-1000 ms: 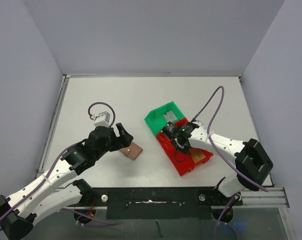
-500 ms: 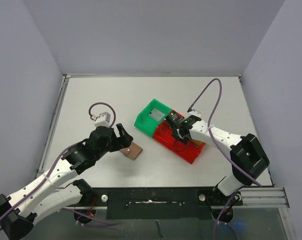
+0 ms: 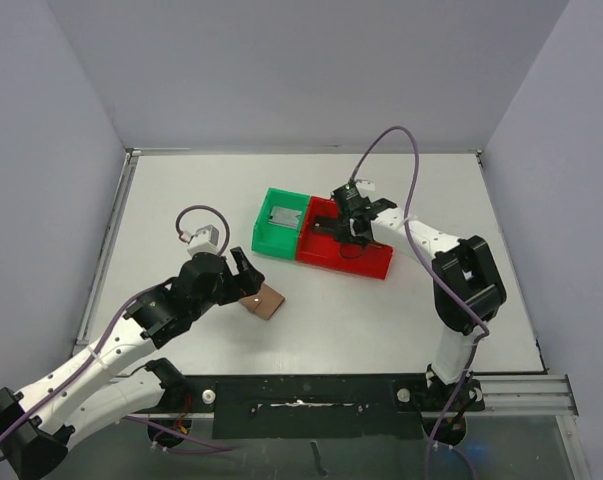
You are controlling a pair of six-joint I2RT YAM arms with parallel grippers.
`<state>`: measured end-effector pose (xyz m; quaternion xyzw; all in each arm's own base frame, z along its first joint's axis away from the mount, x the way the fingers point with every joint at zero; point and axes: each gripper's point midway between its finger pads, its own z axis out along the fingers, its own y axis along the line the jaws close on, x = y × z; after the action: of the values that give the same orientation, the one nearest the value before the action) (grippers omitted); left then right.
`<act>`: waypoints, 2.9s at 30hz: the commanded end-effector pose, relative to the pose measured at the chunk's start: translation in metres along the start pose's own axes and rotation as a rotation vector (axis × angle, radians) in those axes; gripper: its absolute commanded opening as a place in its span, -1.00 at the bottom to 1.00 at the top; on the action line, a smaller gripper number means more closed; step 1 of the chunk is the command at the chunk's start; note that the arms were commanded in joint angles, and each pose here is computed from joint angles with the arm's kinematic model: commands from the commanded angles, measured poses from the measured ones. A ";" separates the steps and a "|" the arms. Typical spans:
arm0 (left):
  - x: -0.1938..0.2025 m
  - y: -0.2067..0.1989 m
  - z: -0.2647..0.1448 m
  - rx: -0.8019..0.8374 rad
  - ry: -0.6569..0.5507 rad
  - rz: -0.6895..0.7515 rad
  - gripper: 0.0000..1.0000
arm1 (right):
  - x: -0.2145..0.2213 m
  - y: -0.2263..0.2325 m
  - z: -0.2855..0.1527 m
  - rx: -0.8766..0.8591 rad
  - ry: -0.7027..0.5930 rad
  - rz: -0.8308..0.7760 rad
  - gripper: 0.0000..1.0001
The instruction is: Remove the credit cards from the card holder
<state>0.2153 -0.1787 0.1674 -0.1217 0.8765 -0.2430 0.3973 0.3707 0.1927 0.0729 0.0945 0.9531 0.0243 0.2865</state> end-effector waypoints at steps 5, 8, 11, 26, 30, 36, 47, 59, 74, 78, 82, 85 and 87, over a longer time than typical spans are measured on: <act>-0.004 0.008 -0.002 -0.014 -0.034 -0.056 0.64 | -0.027 0.031 0.011 -0.179 -0.008 -0.276 -0.42; -0.005 0.009 -0.004 -0.012 -0.042 -0.061 0.65 | -0.032 0.029 0.015 -0.167 0.009 -0.278 -0.39; -0.005 0.011 -0.004 -0.020 -0.042 -0.061 0.66 | -0.033 0.029 0.019 -0.173 0.025 -0.269 -0.34; -0.013 0.015 -0.007 -0.023 -0.082 -0.079 0.73 | -0.081 0.034 -0.045 -0.281 -0.112 -0.271 0.77; -0.010 0.035 -0.008 -0.087 -0.116 -0.131 0.73 | -0.068 0.045 -0.066 -0.346 -0.147 -0.247 0.77; -0.003 0.064 -0.018 -0.180 -0.133 -0.231 0.80 | -0.013 0.107 -0.097 -0.524 -0.157 -0.224 0.63; 0.017 0.071 -0.018 -0.187 -0.065 -0.267 0.95 | 0.086 0.179 -0.098 -0.797 0.015 -0.267 0.42; 0.030 0.061 -0.004 -0.158 0.015 -0.240 0.91 | 0.130 0.189 -0.057 -0.738 0.190 -0.379 0.06; 0.058 0.048 0.020 -0.068 0.128 -0.257 0.38 | 0.182 0.132 -0.060 -0.648 0.265 -0.309 -0.61; 0.065 0.030 0.028 0.005 0.191 -0.224 0.28 | 0.185 0.109 -0.074 -0.635 0.245 -0.182 -0.74; 0.068 0.016 0.038 -0.048 0.247 -0.145 0.19 | 0.192 0.073 -0.076 -0.537 0.239 -0.046 -0.74; 0.066 -0.003 0.046 -0.095 0.264 -0.057 0.19 | 0.190 0.052 -0.079 -0.499 0.199 0.020 -0.74; 0.072 -0.013 0.052 -0.105 0.293 -0.019 0.20 | 0.184 0.042 -0.083 -0.486 0.155 0.062 -0.74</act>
<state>0.1864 -0.2024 0.0684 -0.1565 0.9407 -0.2009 0.2241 0.1705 0.2884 0.0333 -0.0214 0.9441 0.2782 0.1756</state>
